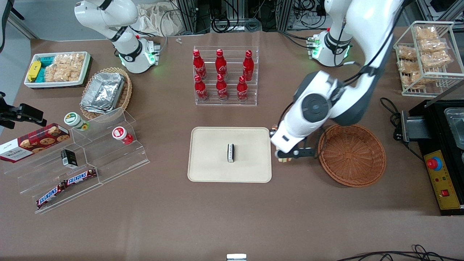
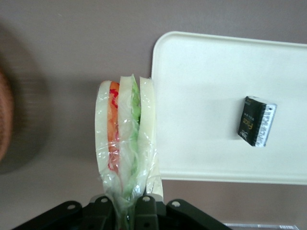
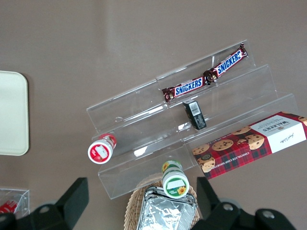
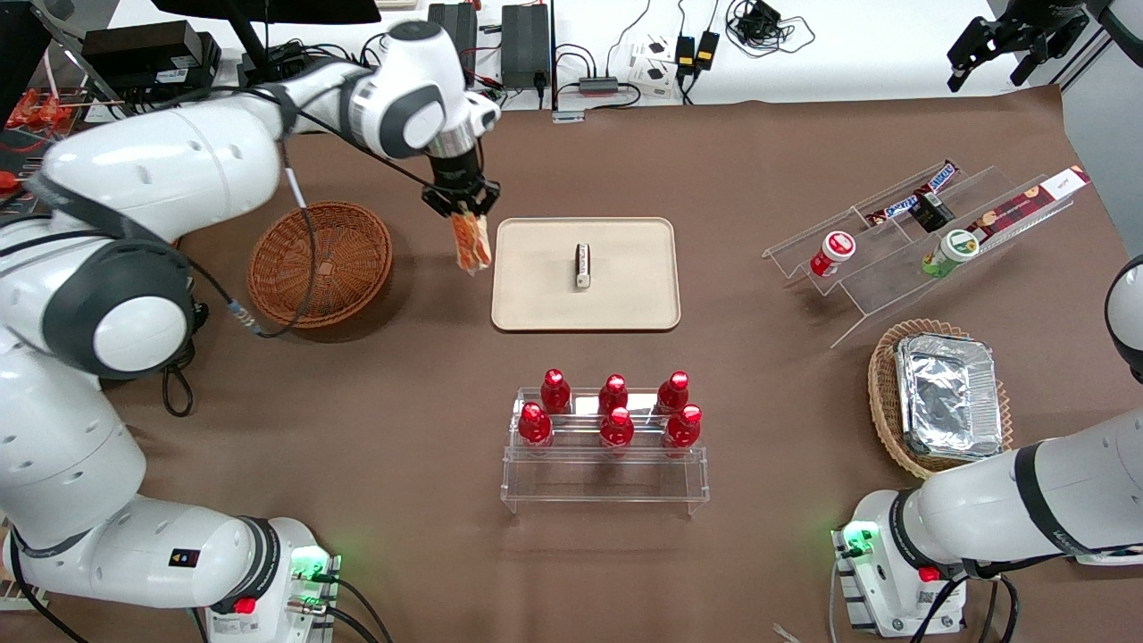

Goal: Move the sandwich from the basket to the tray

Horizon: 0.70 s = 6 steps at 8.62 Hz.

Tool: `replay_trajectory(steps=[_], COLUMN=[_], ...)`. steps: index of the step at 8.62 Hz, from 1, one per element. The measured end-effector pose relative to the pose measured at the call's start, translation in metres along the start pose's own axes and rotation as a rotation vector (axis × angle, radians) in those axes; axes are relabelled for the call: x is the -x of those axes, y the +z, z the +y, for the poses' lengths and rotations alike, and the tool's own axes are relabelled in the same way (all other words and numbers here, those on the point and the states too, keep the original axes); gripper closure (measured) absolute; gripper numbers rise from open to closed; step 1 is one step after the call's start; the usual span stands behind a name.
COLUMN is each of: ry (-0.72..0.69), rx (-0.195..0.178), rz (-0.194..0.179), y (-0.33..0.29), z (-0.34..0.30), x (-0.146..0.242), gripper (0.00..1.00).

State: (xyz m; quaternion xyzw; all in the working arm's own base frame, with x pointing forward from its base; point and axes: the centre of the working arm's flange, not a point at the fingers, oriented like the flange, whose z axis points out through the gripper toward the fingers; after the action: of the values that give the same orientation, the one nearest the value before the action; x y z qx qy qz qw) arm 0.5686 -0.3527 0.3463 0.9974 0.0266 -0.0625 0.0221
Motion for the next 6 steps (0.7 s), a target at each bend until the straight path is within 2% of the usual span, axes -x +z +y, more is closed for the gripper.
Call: replay_trajectory(steps=[1,4,6], ry=[0.004,0.017,0.023], rx=[0.000,-0.011,-0.010], rz=[0.001,0.036,0.031], y=[0.014,0.046,0.072], z=[0.016,0.045,0.049], x=[-0.003,-0.007,-0.010], gripper=[0.85,0.85,0.85])
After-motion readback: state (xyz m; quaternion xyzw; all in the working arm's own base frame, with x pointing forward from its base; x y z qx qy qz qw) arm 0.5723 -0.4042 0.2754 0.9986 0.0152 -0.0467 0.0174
